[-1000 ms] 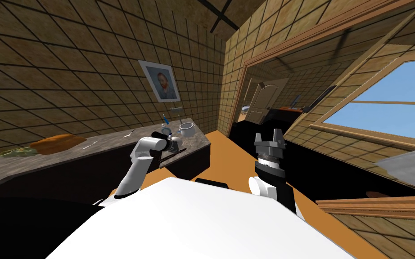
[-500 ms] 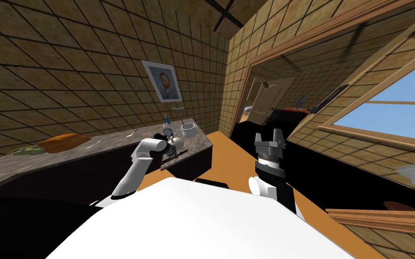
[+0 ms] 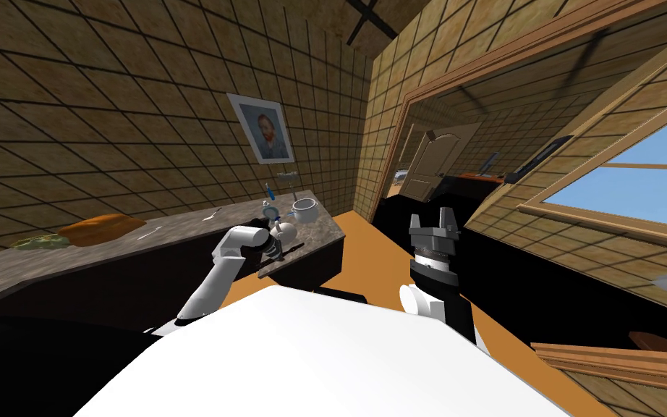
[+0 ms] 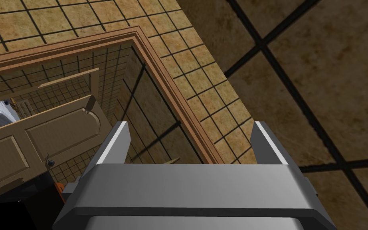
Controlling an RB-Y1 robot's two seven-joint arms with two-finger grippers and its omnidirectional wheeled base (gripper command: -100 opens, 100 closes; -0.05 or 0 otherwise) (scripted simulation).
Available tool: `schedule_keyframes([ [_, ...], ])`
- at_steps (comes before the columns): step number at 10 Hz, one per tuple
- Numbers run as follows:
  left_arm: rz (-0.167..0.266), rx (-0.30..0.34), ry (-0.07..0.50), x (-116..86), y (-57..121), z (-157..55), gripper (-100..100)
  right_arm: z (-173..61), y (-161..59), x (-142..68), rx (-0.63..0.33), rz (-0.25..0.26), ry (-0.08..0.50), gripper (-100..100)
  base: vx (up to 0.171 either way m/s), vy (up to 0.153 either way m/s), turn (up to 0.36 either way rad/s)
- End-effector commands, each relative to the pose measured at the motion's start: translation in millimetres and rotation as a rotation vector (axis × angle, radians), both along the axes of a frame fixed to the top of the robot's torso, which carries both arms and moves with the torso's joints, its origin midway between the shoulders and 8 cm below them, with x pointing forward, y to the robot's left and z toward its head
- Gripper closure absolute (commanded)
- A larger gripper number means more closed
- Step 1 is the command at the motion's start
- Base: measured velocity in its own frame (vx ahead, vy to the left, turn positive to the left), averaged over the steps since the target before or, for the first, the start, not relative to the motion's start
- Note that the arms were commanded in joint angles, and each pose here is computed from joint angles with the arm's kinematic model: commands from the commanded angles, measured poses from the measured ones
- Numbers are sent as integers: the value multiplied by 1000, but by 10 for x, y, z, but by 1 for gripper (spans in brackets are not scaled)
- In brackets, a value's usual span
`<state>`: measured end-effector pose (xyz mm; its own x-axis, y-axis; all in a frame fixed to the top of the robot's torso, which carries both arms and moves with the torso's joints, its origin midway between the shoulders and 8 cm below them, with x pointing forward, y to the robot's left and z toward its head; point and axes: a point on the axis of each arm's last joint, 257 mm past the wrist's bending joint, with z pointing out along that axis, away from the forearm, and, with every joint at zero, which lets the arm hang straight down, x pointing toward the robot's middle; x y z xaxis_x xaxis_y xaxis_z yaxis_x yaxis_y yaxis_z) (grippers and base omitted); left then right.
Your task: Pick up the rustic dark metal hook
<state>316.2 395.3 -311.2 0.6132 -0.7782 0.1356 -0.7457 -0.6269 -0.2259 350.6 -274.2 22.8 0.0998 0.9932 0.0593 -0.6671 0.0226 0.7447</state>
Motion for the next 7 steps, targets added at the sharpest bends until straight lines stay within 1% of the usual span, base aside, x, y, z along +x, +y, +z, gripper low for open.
schedule_keyframes([
  [1, 0, 1, -3, 35, 26, -60, -100, 0, 0, 0, 0, 0, 0, 0, -1, -12, -13],
  [3, 2, 2, -3, 61, 54, -155, -100, 0, 0, 0, 0, 0, 0, 0, -2, -12, -10],
  [4, 2, 1, -1, 45, 45, -127, -100, 0, 0, 0, 0, 0, 0, 0, -1, -5, -1],
  [5, 1, 2, -3, 50, 46, -132, 100, 0, 0, 0, 0, 0, 0, 0, 0, 0, 0],
  [7, 2, 0, -2, 47, 41, -134, 100, 0, 0, 0, 0, 0, 0, 0, 0, 0, 0],
])
